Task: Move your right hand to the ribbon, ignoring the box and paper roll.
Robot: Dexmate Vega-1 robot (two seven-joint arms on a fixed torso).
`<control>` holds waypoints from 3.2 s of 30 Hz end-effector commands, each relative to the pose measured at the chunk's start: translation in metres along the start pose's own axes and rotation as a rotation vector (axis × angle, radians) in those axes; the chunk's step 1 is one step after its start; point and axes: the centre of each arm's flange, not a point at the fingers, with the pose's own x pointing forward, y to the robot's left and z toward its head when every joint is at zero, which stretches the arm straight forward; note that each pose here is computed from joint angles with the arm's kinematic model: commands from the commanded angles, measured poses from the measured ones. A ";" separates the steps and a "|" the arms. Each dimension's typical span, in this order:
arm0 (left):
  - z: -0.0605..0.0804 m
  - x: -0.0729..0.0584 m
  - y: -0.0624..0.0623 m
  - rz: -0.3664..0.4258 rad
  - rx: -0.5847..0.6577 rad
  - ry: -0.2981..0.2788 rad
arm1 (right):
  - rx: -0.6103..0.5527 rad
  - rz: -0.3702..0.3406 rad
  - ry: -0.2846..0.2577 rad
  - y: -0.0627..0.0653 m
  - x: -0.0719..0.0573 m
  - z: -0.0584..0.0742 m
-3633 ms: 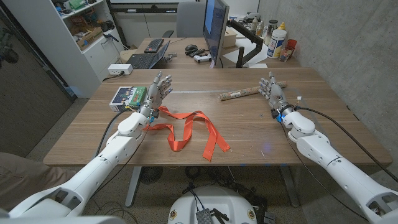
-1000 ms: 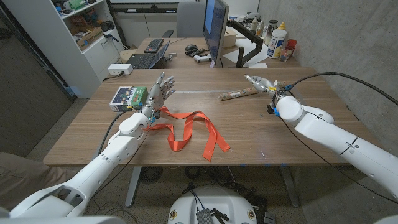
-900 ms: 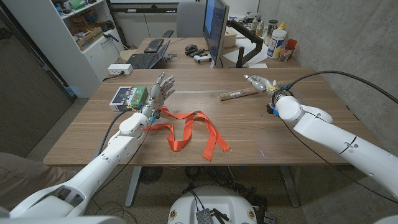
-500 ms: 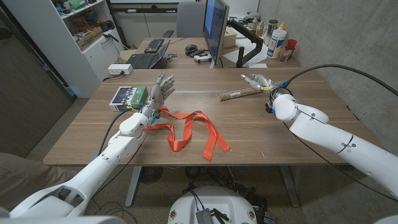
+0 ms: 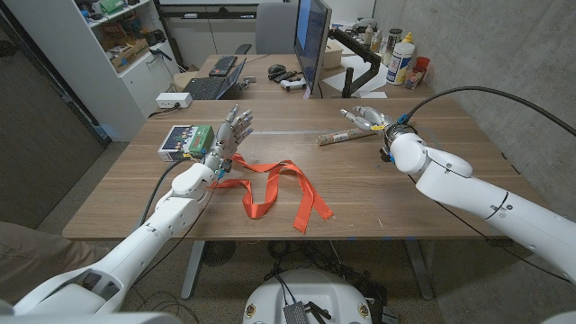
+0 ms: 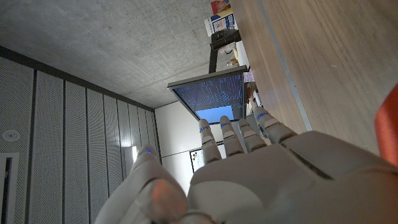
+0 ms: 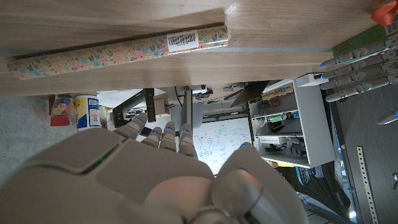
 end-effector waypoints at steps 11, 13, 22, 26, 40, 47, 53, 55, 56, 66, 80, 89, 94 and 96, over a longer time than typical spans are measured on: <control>0.006 0.001 0.004 0.005 0.010 -0.014 | -0.089 0.052 -0.080 0.007 0.001 0.027; 0.006 0.001 0.005 0.011 0.012 -0.015 | -0.095 0.040 -0.103 0.008 0.001 0.029; 0.010 0.002 0.005 0.029 0.009 -0.031 | -0.155 0.028 -0.144 0.009 -0.005 0.043; 0.010 -0.001 0.009 0.041 0.015 -0.030 | -0.185 0.029 -0.158 0.009 -0.008 0.049; 0.017 -0.006 0.017 0.068 0.023 -0.046 | -0.235 0.043 -0.216 0.022 -0.013 0.069; 0.017 -0.008 0.020 0.082 0.027 -0.043 | -0.264 0.056 -0.236 0.029 -0.015 0.078; 0.019 -0.007 0.020 0.083 0.030 -0.050 | -0.276 0.058 -0.249 0.032 -0.017 0.082; 0.019 -0.006 0.020 0.084 0.030 -0.052 | -0.283 0.061 -0.254 0.034 -0.018 0.084; 0.019 -0.006 0.020 0.086 0.028 -0.052 | -0.283 0.061 -0.257 0.035 -0.018 0.085; 0.015 -0.002 0.022 0.095 0.036 -0.037 | -0.308 0.080 -0.298 0.042 -0.014 0.098; 0.016 0.001 0.024 0.095 0.037 -0.038 | -0.348 0.099 -0.302 0.052 -0.012 0.108; 0.015 0.001 0.026 0.088 0.038 -0.029 | -0.363 0.109 -0.326 0.054 -0.013 0.118; 0.017 0.001 0.025 0.077 0.041 -0.036 | -0.364 0.120 -0.340 0.056 -0.013 0.122; 0.018 0.001 0.025 0.076 0.041 -0.040 | -0.368 0.122 -0.346 0.057 -0.013 0.124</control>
